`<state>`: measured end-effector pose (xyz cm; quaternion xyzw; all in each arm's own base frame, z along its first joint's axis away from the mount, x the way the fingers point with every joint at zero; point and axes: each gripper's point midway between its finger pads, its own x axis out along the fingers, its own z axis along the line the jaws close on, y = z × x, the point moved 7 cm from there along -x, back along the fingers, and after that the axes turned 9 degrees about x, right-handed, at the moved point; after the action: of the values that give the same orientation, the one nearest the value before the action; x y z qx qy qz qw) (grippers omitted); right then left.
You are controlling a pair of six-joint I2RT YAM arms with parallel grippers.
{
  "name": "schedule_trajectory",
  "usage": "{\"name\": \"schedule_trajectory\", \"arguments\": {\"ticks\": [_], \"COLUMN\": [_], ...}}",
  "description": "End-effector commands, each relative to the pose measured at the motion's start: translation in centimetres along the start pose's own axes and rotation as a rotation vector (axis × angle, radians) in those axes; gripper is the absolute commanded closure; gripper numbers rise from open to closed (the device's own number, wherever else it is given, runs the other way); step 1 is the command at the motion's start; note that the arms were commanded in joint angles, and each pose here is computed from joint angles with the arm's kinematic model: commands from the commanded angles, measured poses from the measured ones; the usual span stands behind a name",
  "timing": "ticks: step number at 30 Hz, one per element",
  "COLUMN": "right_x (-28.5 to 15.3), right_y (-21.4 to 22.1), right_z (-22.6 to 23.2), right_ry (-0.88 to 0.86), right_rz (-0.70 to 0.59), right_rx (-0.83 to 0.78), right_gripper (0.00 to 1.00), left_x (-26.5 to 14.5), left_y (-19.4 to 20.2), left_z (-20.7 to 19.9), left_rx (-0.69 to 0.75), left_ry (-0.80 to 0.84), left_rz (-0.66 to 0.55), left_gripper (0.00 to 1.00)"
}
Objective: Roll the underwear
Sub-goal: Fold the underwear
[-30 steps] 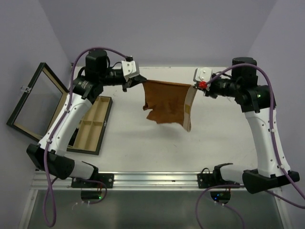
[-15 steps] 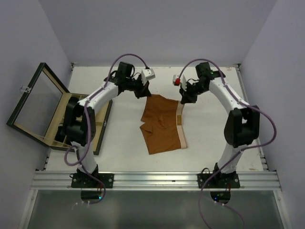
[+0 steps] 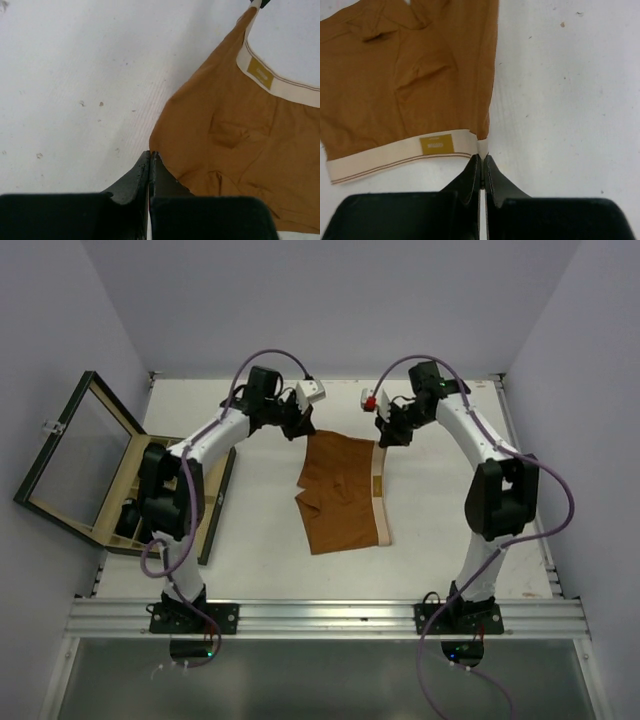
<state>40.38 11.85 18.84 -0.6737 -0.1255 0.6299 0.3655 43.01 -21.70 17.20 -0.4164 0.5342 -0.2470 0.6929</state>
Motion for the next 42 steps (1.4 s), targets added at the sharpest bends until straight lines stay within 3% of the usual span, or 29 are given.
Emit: {"name": "schedule_trajectory", "arguments": {"ticks": [1,9,14,22,30,42], "right_x": [-4.5,-2.8,-1.0,1.2,2.5,4.1], "right_y": [-1.5,3.8,5.1,7.4,9.0,10.5], "right_z": [4.3,11.0,13.3,15.3,16.9,16.7], "right_ry": [-0.01,-0.106,-0.153,-0.236,-0.285,-0.309], "right_rz": [-0.037,0.102,0.131,0.194,0.246,0.301], "right_rx": [-0.107,-0.27,-0.274,-0.261,-0.268,-0.248], "right_gripper": [1.0,1.0,1.0,1.0,1.0,1.0], "left_x": [-5.3,-7.5,-5.7,-3.8,-2.7,-1.6], "left_y": [-4.3,-0.1,3.6,5.8,6.7,8.6], "left_z": [-3.1,-12.9,-18.3,-19.7,-20.5,-22.6], "left_rx": [0.09,0.063,0.049,-0.001,-0.045,-0.074], "left_ry": [0.031,0.258,0.368,0.411,0.458,0.529], "left_rz": [-0.11,-0.093,0.014,0.094,0.101,0.16], "left_gripper": [1.0,1.0,1.0,1.0,1.0,1.0]}}
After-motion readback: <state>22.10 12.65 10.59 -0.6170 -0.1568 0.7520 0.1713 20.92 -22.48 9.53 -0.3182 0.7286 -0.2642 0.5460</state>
